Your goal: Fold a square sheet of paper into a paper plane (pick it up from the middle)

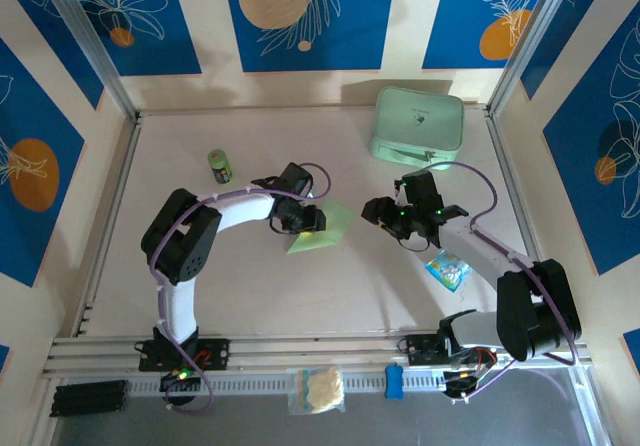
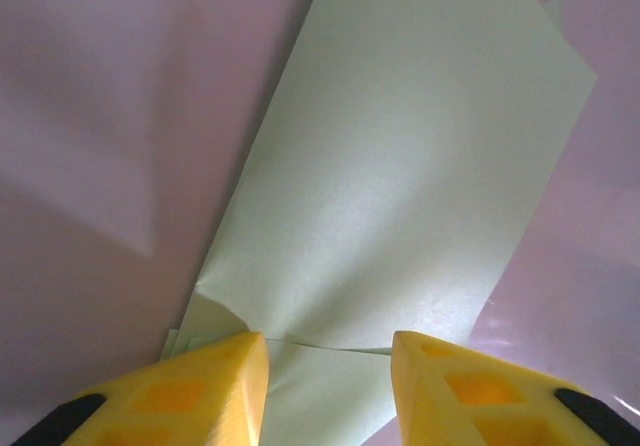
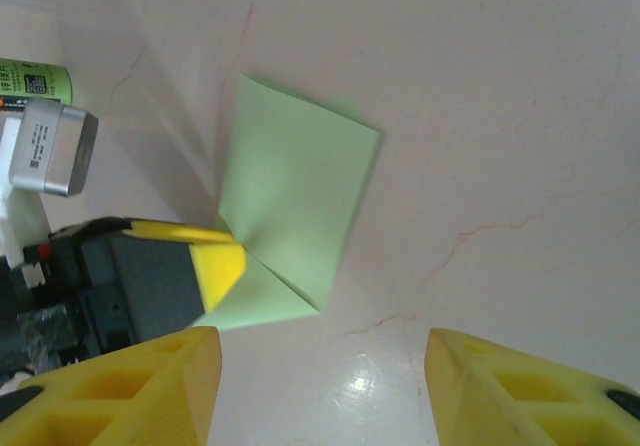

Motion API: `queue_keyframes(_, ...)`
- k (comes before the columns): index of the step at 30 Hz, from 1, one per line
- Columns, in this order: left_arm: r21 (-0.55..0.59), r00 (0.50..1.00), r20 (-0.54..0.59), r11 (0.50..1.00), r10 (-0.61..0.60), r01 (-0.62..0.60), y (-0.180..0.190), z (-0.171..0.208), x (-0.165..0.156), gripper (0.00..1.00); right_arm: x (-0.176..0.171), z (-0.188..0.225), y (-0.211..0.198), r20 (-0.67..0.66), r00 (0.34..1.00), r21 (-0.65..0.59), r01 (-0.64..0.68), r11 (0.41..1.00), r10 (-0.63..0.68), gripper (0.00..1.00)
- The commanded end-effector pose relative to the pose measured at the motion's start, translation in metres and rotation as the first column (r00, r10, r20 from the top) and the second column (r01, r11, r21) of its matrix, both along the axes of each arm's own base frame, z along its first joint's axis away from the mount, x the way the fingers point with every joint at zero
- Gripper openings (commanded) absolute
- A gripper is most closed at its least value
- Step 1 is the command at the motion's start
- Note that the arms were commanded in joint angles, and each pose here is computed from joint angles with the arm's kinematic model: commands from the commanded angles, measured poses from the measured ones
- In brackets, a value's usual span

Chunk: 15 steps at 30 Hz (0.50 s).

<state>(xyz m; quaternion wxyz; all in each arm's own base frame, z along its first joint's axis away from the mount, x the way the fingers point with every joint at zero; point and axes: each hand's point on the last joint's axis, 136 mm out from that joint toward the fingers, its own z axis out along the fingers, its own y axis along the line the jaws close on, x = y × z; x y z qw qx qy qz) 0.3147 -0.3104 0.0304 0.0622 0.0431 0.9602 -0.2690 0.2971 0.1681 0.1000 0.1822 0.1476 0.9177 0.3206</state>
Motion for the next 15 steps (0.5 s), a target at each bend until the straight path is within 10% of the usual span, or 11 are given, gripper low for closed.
queue_keyframes(1, -0.083, 0.998, -0.006, 0.995, 0.059, -0.060, -0.006, 0.028, 0.000, 0.41, -0.003, -0.004, 0.010, -0.037, 0.999, 0.032, 0.020, 0.999, -0.018, 0.55)
queue_keyframes(15, -0.054, 0.997, -0.029, 0.996, 0.076, -0.077, 0.015, 0.023, -0.025, 0.35, -0.019, -0.027, 0.037, -0.145, 0.988, 0.021, 0.061, 0.998, -0.058, 0.56)
